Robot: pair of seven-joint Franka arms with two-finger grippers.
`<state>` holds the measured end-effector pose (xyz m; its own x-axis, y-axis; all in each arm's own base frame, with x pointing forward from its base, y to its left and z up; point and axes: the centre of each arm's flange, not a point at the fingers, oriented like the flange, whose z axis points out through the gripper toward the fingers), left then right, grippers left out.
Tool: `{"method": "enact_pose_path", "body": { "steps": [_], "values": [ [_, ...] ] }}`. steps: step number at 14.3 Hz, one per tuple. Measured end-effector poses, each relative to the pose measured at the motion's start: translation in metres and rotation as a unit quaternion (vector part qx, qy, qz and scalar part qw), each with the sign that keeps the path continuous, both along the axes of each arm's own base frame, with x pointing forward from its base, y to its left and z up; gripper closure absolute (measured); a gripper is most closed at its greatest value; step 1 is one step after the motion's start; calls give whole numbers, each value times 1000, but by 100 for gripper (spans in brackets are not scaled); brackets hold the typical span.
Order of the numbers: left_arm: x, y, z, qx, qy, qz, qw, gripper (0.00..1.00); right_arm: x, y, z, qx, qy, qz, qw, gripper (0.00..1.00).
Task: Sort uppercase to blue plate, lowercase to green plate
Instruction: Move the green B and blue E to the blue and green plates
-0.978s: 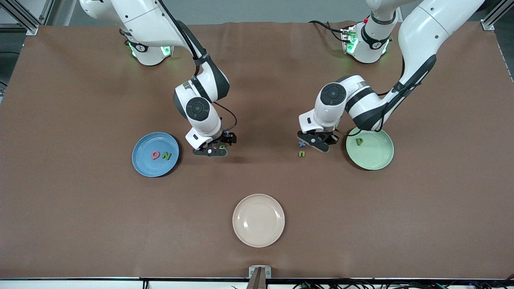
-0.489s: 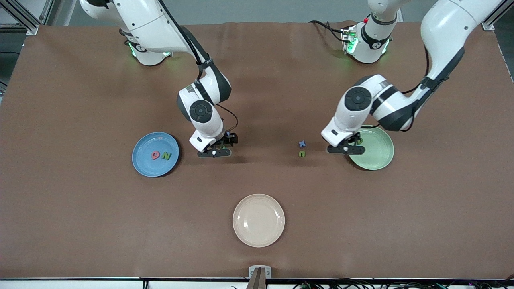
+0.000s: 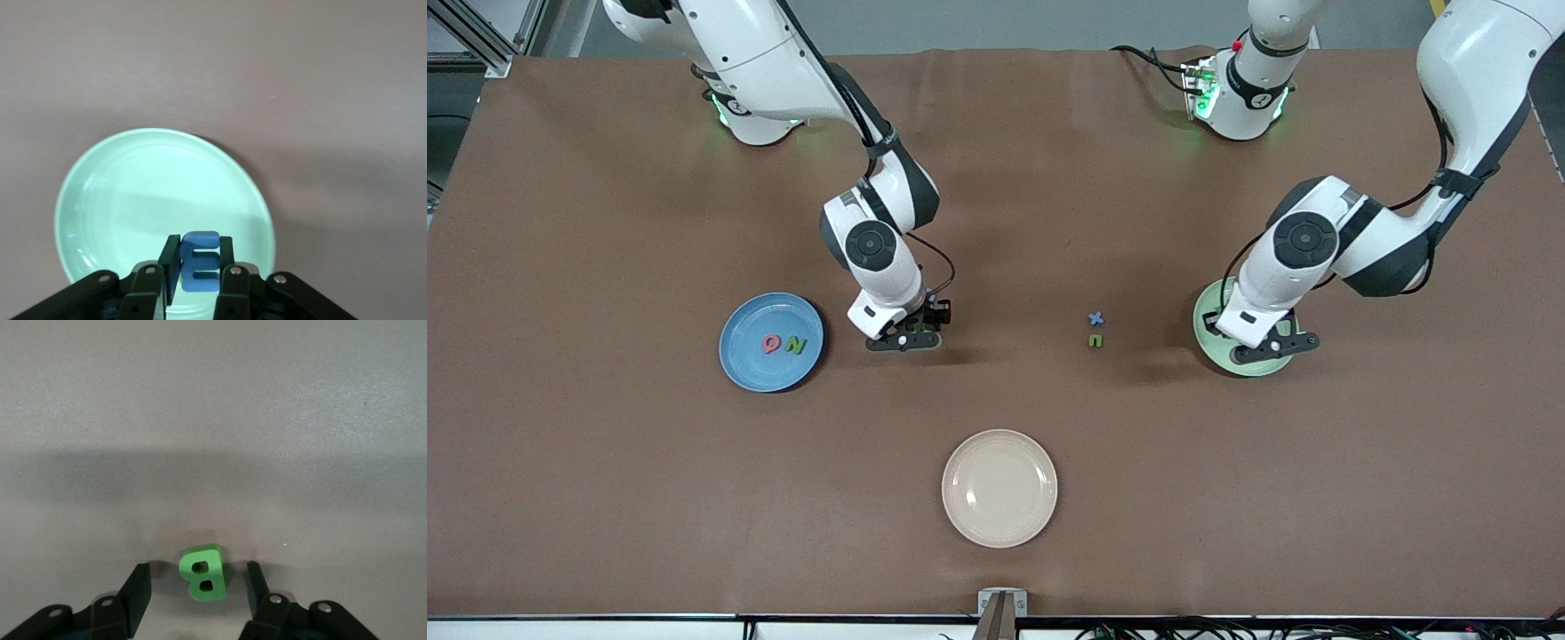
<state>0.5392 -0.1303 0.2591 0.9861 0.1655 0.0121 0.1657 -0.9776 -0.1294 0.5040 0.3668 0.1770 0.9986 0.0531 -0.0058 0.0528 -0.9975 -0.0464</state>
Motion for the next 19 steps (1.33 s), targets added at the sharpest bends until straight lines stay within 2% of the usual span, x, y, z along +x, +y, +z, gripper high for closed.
{"method": "enact_pose_path", "body": {
  "steps": [3,4,5,8,12,15,19],
  "values": [
    [-5,21,-10,10,3,3,1000,73,0,-1,-1,-1,0,0,1000,37],
    [-7,26,-15,8,2,1,1000,73,1,-2,0,-1,0,-1,1000,45],
    [-10,31,-20,4,0,0,1000,73,1,-2,-1,-1,0,-1,1000,45],
    [-18,45,-35,0,2,-6,1000,73,4,-4,5,0,-1,-4,1000,72],
    [-21,67,-53,5,4,-12,1000,73,8,-16,3,-10,18,-13,1000,72],
    [-23,74,-66,-3,5,-14,1000,73,25,-53,11,-25,51,-20,998,72],
    [-26,75,-72,-7,8,-14,1000,73,57,-145,60,-23,104,15,994,72]
  ]
}}
